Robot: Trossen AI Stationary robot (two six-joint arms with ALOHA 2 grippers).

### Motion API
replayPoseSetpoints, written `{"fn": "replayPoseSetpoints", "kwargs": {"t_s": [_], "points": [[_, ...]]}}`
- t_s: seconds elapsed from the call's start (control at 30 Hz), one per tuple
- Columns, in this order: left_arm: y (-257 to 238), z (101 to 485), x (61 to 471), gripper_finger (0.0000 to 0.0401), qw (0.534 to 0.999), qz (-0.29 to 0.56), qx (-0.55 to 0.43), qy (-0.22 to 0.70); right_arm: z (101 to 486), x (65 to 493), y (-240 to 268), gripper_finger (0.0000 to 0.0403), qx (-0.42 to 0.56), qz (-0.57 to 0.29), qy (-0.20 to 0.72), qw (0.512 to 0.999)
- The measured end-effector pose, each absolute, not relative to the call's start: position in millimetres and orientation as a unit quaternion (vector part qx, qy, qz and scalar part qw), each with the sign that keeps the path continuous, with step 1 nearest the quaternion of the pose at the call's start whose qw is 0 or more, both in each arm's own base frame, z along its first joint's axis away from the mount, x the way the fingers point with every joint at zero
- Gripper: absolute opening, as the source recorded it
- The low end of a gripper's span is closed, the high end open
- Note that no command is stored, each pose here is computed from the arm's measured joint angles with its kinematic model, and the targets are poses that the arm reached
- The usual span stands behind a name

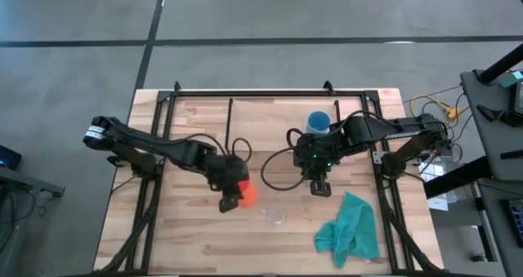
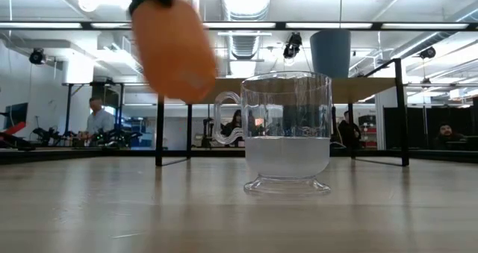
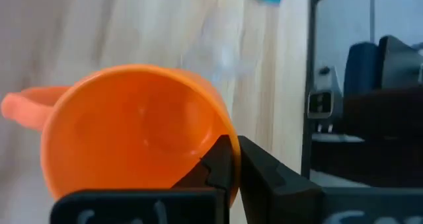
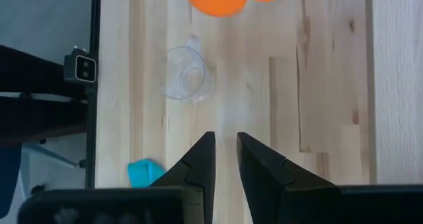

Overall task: Stack small to large cups/mugs on shelf
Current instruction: Put the orange mug on the shelf

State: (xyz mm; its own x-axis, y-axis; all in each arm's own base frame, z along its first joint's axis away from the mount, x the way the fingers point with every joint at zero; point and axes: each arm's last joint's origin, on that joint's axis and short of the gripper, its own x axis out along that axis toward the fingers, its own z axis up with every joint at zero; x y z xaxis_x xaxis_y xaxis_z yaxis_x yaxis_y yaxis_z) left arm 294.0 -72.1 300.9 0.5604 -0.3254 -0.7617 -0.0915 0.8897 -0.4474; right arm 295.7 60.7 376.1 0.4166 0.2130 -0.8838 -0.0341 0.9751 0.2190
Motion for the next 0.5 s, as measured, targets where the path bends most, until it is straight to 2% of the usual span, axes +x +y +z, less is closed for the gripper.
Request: {"fn": "replayPoseSetpoints", "kwargs": {"t_s": [0.27,0.5], "points": [[-50.4,380.8,293.1,0.0,0.909,-0.013,-0.121,0.398,374.8,290.3,59.6,0.0056,0.081,0.069,0.555,0.825],[-11.8,411.8,293.7,0.0,0.931,0.035,-0.089,0.352,372.3,283.8,58.4,0.0055,0.078,0.063,0.585,0.805]]}}
